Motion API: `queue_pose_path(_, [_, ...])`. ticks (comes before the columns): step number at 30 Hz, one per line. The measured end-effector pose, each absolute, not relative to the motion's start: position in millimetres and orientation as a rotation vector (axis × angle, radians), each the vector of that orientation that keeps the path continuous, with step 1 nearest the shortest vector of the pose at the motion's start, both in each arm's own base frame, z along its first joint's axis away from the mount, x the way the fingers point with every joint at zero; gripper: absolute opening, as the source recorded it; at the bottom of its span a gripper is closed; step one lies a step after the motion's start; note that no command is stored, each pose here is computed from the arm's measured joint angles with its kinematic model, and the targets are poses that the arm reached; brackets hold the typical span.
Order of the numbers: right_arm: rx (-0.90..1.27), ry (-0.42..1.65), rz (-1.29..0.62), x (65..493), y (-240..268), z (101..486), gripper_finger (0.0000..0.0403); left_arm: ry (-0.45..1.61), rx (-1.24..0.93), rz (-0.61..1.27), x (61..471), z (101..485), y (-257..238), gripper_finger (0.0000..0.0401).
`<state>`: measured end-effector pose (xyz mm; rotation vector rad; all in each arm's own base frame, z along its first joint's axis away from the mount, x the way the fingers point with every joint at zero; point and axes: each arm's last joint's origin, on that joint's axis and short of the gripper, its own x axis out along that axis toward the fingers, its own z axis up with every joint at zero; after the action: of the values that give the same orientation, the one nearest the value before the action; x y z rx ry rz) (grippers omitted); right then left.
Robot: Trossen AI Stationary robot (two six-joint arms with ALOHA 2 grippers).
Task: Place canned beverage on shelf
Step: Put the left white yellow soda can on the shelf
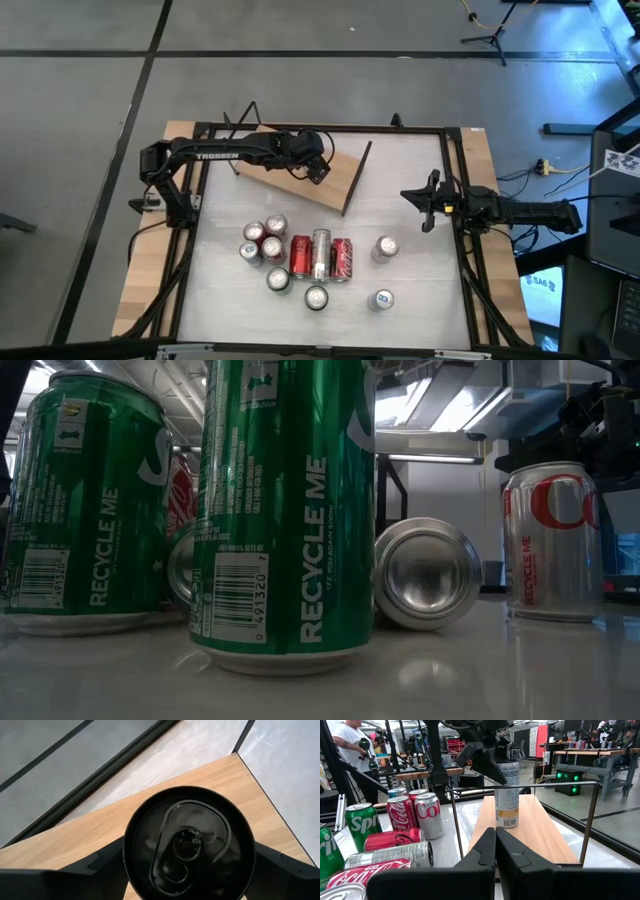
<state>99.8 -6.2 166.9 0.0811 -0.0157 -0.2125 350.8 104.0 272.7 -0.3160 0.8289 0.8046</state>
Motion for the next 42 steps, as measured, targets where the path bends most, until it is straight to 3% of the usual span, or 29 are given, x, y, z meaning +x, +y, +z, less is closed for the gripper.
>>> queue_pose_path(10, [0.081, -0.016, -0.212, 100, -6, 167, 0.0005, 0.810, -0.361, 0.807, 351, 273, 107, 0.0323])
queue_pose_path(23, [0.081, -0.016, -0.212, 100, -6, 167, 0.0005, 0.812, -0.360, 0.801, 351, 273, 107, 0.0327])
queue_pose_path(34, [0.082, -0.017, -0.208, 100, -6, 167, 0.0005, 0.826, -0.389, 0.766, 350, 272, 109, 0.0391])
queue_pose_path(42, [0.083, -0.031, -0.207, 100, -6, 168, 0.0025, 0.830, -0.371, 0.775, 349, 272, 114, 0.0397])
